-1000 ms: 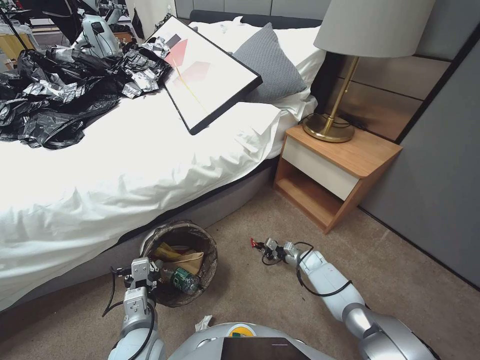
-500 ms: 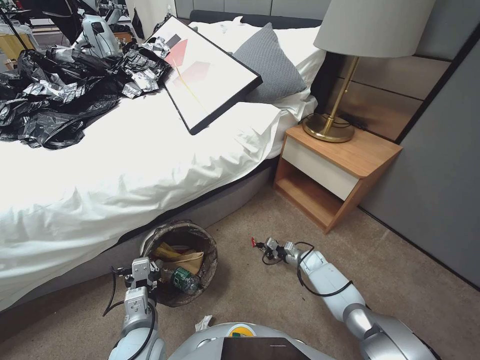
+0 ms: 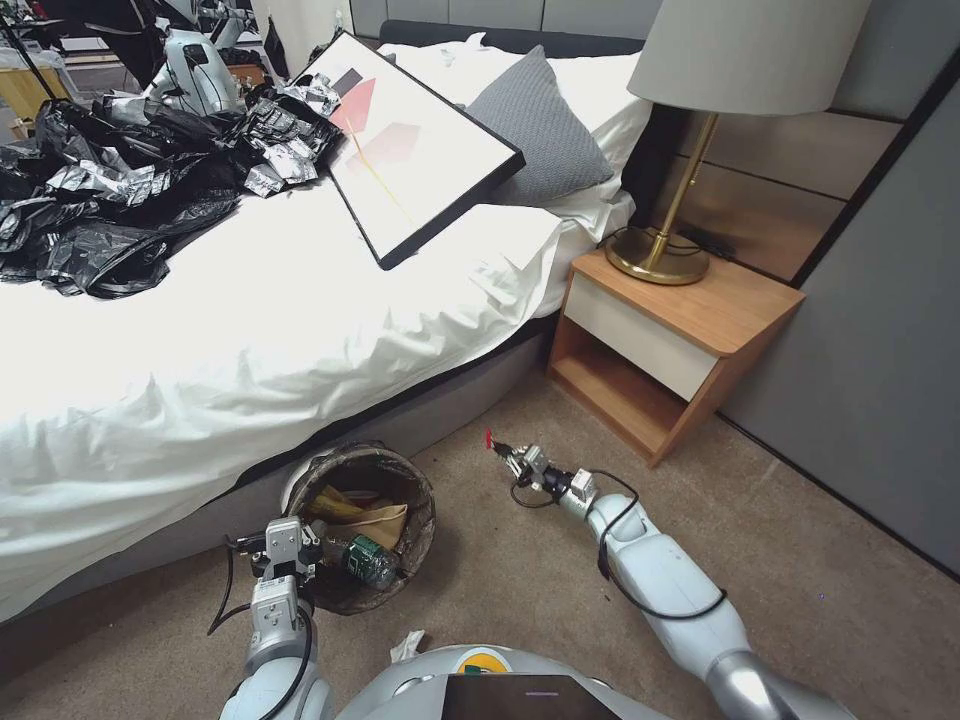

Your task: Pick up the trash bin, then pick up the garbage from the floor and place it into the trash bin.

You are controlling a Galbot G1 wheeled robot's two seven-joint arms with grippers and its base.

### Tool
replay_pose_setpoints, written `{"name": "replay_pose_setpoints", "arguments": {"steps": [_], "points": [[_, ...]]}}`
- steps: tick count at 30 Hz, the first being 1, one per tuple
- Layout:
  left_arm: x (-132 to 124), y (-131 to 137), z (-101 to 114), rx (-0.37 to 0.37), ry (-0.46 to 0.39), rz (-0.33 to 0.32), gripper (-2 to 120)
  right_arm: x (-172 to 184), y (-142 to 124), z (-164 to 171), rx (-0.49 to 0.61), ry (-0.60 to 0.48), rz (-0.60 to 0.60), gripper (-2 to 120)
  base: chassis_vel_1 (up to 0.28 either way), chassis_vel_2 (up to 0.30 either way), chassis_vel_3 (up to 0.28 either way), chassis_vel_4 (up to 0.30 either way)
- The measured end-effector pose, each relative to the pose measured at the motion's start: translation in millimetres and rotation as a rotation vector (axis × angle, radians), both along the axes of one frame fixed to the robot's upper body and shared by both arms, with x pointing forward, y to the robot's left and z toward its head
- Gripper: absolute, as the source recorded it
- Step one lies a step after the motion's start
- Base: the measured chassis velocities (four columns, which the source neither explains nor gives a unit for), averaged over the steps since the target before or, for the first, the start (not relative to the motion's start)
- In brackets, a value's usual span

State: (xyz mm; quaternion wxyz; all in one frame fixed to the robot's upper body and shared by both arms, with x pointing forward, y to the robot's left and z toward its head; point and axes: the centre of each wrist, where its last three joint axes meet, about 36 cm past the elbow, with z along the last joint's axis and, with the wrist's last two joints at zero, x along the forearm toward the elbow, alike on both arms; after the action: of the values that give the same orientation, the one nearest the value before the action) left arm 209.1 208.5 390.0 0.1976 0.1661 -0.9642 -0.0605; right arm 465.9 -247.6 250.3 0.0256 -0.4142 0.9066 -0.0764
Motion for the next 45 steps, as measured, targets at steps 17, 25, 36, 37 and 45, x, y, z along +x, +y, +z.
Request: {"name": "replay_pose_setpoints", "arguments": {"steps": [17, 25, 36, 37, 45], "points": [[-6.2, -9.9, -2.7, -0.023, 0.025, -0.028, 0, -120.1, 99.4, 121.7, 0.334, 0.022, 0.286, 0, 0.000, 0.000, 0.000, 0.000], [-7.0, -12.3, 0.0, -0.020, 0.021, -0.032, 0, -132.9, 114.8, 81.2, 0.219, 0.067, 0.343, 0, 0.000, 0.000, 0.000, 0.000], [-7.2, -12.1, 1.5, -0.020, 0.017, -0.029, 0, -127.0, 124.3, 63.5, 0.191, 0.069, 0.341, 0, 0.000, 0.000, 0.000, 0.000], [-7.4, -12.3, 1.6, -0.020, 0.018, -0.029, 0, -125.5, 125.7, 59.5, 0.178, 0.064, 0.339, 0, 0.000, 0.000, 0.000, 0.000], [-8.4, -12.4, 1.8, -0.021, 0.019, -0.029, 0, -124.4, 126.9, 55.7, 0.160, 0.056, 0.331, 19, 0.000, 0.000, 0.000, 0.000]]}}
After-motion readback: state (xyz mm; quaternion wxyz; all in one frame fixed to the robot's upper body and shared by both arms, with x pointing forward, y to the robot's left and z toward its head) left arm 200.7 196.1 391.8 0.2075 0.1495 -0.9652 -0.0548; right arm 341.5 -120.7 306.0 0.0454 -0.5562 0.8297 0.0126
